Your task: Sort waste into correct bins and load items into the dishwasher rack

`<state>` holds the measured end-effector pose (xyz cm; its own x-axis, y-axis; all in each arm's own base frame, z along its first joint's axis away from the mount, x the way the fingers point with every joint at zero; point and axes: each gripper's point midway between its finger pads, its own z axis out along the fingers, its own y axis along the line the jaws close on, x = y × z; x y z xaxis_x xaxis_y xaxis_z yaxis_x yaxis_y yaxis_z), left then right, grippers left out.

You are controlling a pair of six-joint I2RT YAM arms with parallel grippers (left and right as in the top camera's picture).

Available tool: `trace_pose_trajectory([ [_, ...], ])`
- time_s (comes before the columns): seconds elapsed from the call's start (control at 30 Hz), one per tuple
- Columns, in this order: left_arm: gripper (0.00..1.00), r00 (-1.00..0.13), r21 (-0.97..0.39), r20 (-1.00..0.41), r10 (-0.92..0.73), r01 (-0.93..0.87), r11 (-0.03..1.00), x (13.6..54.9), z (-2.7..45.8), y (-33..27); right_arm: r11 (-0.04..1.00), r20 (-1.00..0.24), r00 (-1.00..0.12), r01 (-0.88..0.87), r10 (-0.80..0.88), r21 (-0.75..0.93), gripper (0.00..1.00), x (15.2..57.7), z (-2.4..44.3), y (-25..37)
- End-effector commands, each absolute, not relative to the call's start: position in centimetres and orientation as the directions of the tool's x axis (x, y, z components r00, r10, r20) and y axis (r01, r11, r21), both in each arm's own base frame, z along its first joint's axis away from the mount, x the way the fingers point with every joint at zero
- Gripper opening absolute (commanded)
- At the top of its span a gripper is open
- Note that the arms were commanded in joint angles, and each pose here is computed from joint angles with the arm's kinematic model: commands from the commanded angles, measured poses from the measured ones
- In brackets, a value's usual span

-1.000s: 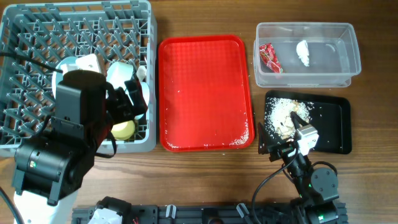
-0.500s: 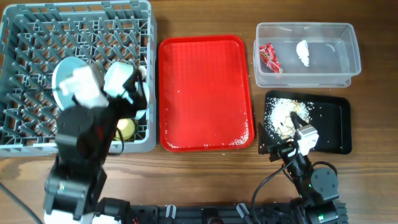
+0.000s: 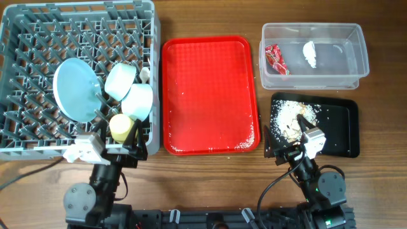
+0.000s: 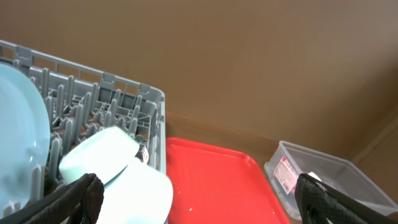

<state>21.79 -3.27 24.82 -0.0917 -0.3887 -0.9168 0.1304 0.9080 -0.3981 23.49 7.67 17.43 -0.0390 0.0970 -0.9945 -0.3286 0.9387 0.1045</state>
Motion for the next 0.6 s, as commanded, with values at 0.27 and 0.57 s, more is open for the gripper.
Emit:
trace_pose_trajectory([
  [0.27,1.0,-0.184,-0.383,-0.915,-0.36,0.113,0.917,23.8,15.8,-3.8,0.936,-0.994,-0.032,-0.333,0.107,0.111,1.0,23.4,17.6,7.7],
  [0.57,1.0,-0.168,-0.386,-0.917,-0.362,0.14,0.912,23.9,16.0,-4.3,0.936,-0.994,-0.032,-0.333,0.107,0.111,1.0,23.4,17.6,7.7],
])
